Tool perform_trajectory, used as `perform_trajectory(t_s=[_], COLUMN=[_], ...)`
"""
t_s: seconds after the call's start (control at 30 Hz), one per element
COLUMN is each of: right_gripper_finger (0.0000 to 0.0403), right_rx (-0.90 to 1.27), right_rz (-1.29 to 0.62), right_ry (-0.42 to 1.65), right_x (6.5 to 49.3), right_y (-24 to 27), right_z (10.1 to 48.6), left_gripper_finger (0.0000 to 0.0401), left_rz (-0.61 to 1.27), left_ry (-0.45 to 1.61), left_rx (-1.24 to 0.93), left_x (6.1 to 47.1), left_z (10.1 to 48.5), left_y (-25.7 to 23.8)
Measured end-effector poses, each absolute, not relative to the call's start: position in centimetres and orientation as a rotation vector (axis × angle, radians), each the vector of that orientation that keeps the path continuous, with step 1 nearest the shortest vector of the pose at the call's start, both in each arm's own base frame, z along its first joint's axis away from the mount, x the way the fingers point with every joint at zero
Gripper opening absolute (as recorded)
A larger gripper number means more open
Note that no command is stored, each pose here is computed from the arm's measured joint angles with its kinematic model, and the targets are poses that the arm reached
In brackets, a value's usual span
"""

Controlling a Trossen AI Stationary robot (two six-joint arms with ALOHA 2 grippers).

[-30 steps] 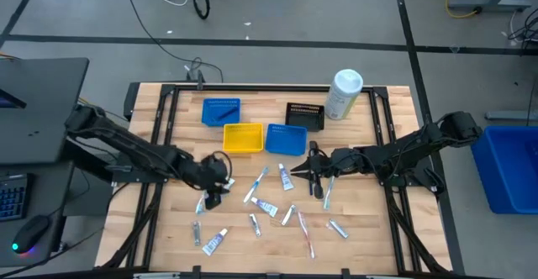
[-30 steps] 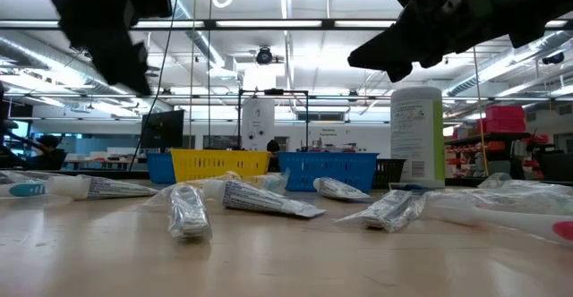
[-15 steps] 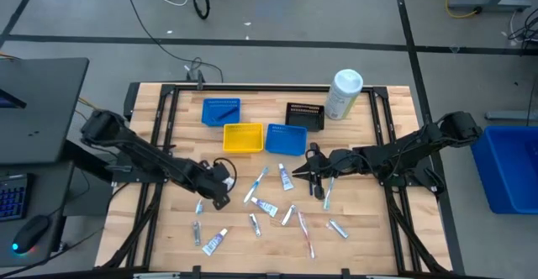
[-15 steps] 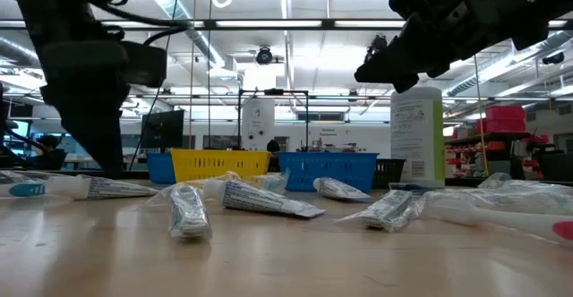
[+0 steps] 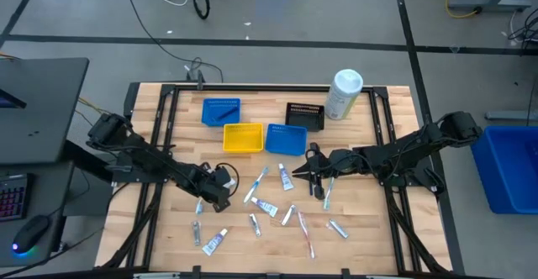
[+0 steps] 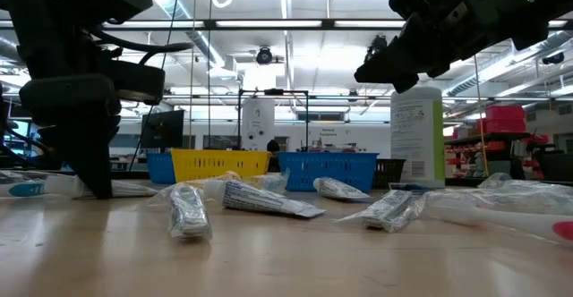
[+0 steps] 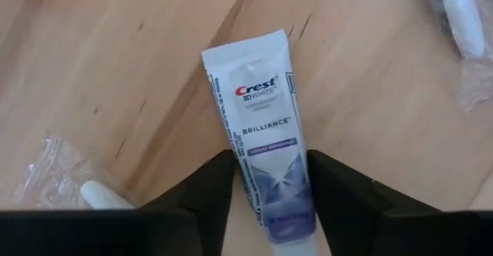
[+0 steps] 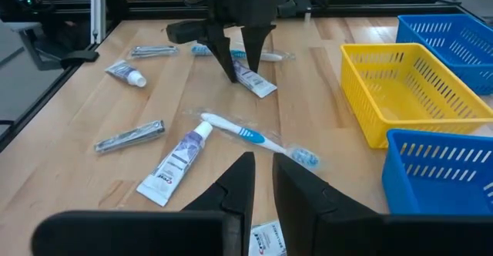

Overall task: Pick & Place Travel size toiletries
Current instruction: Put the toothpaste into the yellow basket

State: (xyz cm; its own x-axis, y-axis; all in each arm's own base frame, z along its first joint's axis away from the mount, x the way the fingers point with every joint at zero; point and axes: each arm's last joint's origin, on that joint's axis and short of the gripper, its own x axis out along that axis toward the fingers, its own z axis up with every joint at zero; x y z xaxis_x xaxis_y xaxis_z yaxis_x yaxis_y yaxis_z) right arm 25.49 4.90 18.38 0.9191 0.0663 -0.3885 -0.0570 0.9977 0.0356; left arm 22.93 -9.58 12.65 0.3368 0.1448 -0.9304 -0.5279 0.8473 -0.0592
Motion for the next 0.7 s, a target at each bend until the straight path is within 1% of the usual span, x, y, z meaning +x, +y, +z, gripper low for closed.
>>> perform_trajectory(t_s=[0.2,0.33,0.53,0.7], right_gripper_finger=[0.0055,0.0055,0.0054,0.0054], right_rx=[0.024,0.024,0.024,0.024], right_rz=[0.063,0.063,0.063,0.063], right_ry=[0.4,0.4,0.4,0.4], right_x=[25.5,25.5,25.5,25.5], right_y=[4.9,4.9,4.9,4.9], right_z=[18.4,18.4,18.4,18.4], left_gripper_finger=[0.0128,0.0112,0.0103,0.0103], left_rz=[0.412,0.416,0.368,0.374], left_ry=[1.121,1.039,0.872,0.7], left_rx=[-0.35,-0.338,-0.309,-0.207], left_x=[22.9,23.3,24.8,26.6], left_z=[13.2,13.8,14.7,15.8], left_y=[-9.5,-9.5,-9.4,-8.1])
